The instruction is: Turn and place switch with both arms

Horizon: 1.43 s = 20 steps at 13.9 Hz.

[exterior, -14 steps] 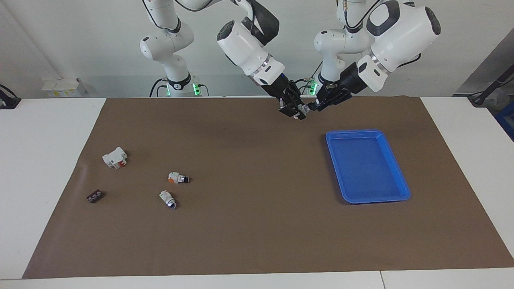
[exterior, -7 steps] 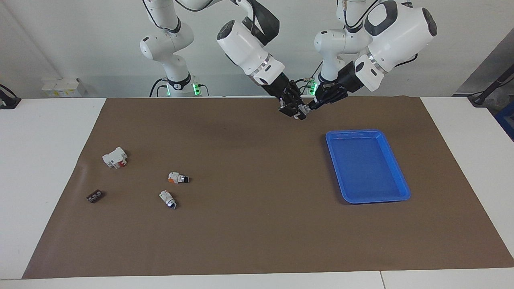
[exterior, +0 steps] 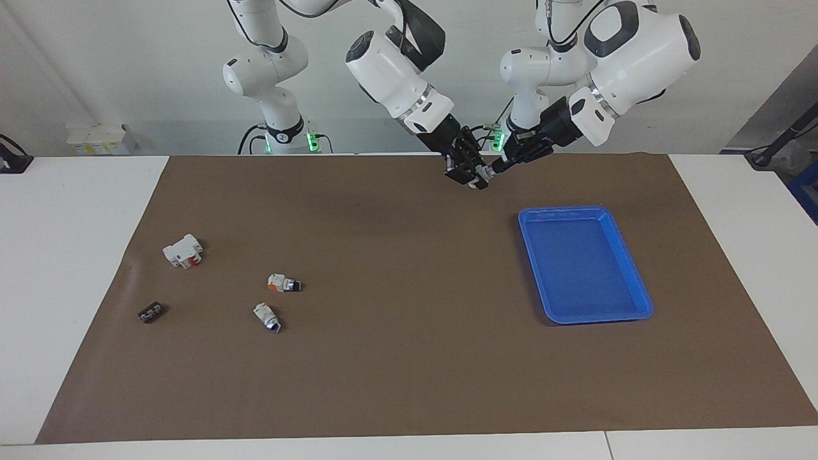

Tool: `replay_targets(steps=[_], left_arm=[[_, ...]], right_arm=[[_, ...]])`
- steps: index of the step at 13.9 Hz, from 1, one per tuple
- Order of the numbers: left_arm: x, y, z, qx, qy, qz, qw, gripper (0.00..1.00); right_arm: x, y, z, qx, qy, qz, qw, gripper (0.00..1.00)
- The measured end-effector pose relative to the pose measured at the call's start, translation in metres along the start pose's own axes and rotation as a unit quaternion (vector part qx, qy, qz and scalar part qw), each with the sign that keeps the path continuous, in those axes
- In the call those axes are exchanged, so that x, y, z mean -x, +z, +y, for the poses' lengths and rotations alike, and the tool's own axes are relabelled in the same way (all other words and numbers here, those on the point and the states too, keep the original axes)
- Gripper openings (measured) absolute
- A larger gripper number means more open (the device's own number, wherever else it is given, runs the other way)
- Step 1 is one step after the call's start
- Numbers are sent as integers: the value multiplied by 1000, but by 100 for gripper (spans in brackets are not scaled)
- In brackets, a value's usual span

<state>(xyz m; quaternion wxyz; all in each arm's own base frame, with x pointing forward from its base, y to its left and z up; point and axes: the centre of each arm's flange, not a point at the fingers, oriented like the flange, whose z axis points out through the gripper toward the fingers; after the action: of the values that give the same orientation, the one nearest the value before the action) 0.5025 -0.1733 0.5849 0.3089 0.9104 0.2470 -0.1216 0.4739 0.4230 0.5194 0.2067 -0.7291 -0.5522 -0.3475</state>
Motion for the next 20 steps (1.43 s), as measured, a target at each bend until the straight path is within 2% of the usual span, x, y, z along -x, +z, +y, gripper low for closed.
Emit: replay_targets(steps=[4, 7, 10, 13, 16, 20], left_arm=[[4, -2, 4, 5, -140, 7, 990, 10], [7, 0, 11, 18, -264, 18, 964, 10], [9, 1, 18, 35, -380, 26, 924, 10], [11, 2, 22, 47, -466, 28, 883, 10], [11, 1, 28, 69, -549, 32, 832, 10], [12, 2, 29, 75, -635, 38, 768, 10]], right_arm=[[-1, -4, 2, 3, 16, 2, 1000, 41], [1, -9, 9, 9, 28, 3, 1000, 41], [2, -12, 15, 20, 30, 7, 999, 41], [3, -14, 19, 26, 31, 8, 999, 41], [3, -15, 25, 39, 32, 13, 999, 41], [2, -12, 27, 40, 32, 14, 999, 41]])
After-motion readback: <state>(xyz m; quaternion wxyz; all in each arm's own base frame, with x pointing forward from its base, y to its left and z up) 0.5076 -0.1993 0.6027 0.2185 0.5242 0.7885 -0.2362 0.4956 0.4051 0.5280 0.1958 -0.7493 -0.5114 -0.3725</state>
